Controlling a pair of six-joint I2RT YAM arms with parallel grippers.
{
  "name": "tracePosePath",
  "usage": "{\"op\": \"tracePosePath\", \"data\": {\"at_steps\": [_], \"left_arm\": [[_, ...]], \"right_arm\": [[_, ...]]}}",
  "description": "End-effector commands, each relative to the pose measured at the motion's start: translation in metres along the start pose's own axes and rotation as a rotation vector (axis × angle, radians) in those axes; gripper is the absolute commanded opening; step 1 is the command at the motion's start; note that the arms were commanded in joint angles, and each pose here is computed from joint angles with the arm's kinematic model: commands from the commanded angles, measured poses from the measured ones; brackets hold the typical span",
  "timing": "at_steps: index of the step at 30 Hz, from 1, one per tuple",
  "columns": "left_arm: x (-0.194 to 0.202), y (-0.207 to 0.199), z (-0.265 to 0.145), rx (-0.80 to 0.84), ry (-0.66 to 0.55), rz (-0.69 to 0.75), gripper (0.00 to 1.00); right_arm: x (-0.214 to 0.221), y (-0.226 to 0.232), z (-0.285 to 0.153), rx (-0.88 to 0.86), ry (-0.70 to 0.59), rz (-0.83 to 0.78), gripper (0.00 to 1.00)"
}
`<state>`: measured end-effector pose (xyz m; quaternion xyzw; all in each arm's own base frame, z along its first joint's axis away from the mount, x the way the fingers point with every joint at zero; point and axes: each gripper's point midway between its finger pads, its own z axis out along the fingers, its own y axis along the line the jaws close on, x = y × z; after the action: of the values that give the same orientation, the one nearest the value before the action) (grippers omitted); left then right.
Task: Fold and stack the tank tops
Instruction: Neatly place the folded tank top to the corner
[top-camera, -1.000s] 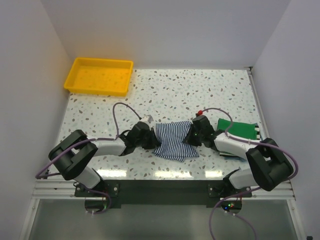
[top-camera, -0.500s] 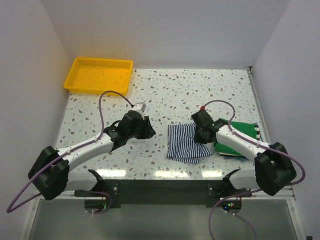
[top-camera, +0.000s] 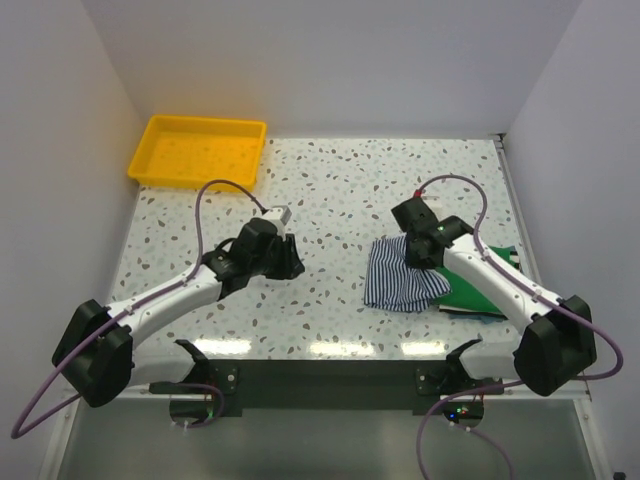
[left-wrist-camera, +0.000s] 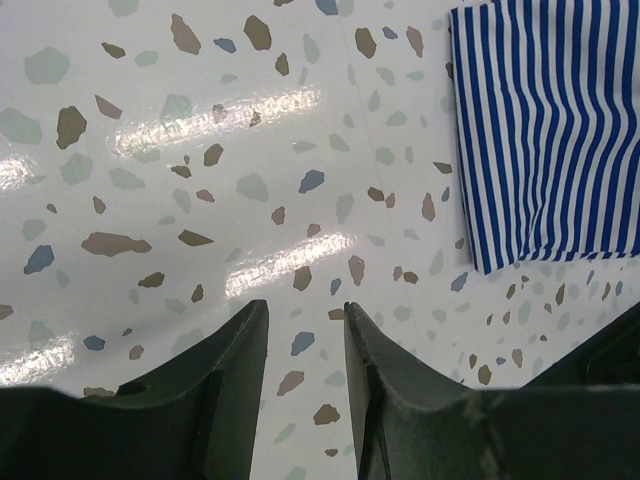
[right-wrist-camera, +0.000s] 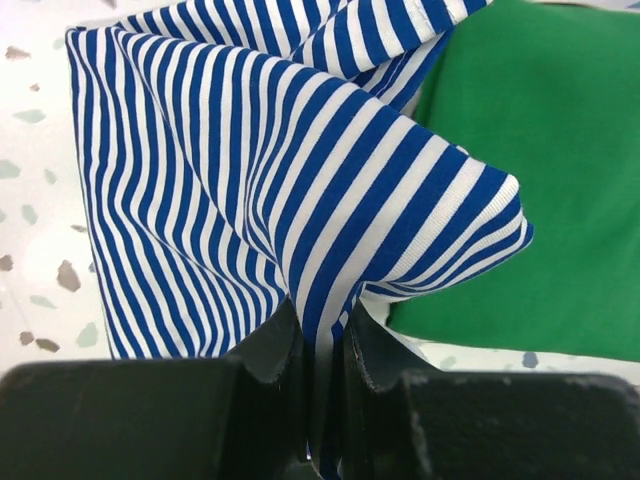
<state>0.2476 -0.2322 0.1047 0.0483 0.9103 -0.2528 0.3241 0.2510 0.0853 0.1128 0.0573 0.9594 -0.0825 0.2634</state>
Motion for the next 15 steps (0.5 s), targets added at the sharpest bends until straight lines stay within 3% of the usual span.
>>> {"op": "tracePosePath", "data": {"at_steps": [1,15], "left_arm": [[-0.017,-0.01,-0.01,0.047,-0.028,0.054,0.41],[-0.002,-0.019,-0.018,0.144,0.034,0.095,0.4]], "right_arm": [[-0.023,-0.019,-0.016,0.036,-0.055,-0.021,0.0],[-0.05,-0.075,-0.044,0.096,-0.095,0.038,0.0]]}}
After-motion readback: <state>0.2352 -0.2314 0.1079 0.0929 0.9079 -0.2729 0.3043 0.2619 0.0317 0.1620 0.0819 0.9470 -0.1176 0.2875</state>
